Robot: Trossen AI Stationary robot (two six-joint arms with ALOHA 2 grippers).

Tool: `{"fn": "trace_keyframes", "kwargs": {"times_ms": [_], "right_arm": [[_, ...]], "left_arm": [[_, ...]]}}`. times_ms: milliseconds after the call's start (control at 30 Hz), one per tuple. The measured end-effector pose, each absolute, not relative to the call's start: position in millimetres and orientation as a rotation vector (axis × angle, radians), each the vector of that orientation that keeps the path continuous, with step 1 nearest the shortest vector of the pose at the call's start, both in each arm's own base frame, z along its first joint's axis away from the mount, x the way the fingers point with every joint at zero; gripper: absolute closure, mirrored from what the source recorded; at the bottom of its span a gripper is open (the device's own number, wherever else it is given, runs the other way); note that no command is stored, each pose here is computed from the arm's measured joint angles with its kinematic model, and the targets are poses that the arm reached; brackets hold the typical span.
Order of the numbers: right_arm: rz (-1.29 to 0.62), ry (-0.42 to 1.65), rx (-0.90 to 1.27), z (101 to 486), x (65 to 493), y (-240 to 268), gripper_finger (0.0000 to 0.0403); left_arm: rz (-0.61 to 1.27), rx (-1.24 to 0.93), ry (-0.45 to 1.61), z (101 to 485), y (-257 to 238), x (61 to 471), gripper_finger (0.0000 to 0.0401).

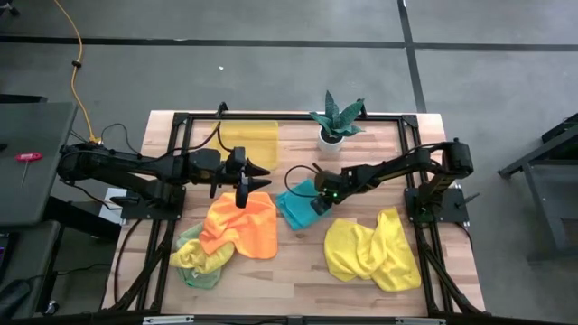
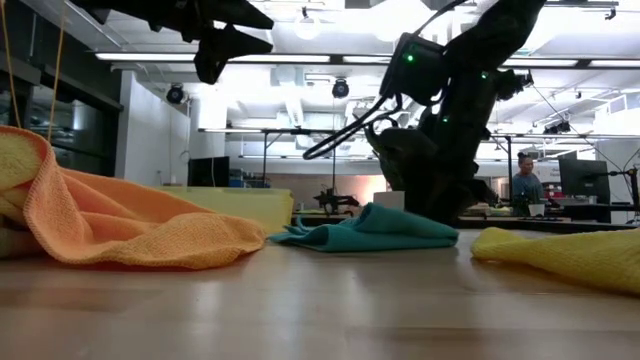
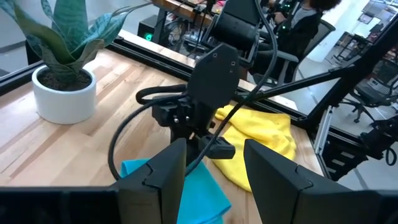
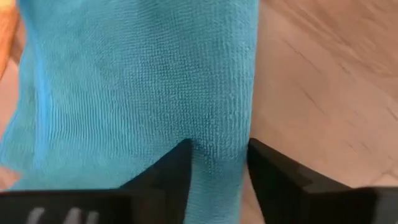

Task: Fold microfiber towels
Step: Put the folded blue microfiber cloth into the bin

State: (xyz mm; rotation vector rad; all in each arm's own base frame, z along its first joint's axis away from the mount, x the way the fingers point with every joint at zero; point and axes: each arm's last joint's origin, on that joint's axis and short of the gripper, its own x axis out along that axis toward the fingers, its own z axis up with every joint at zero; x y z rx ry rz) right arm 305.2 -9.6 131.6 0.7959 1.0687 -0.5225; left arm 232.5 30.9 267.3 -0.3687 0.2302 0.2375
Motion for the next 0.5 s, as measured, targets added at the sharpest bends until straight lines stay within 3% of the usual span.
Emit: {"fn": "trace_keyframes", "kwargs": {"times_ms": [200, 333, 500], "right_arm": [[-0.679, 1.081, 0.851, 132, 297, -18, 0.0389], [-0.844, 1.072, 0.865, 141, 282, -29, 0.038], [-0.932, 1.051, 0.872, 153, 264, -37, 0.0397]], "left_arm": [[0.237, -0.368, 0.231, 267, 31, 232, 0.025], [0.234, -0.361, 0.236, 267, 31, 232, 0.025], [0.235, -0.36, 0.249, 266, 31, 232, 0.025]]}}
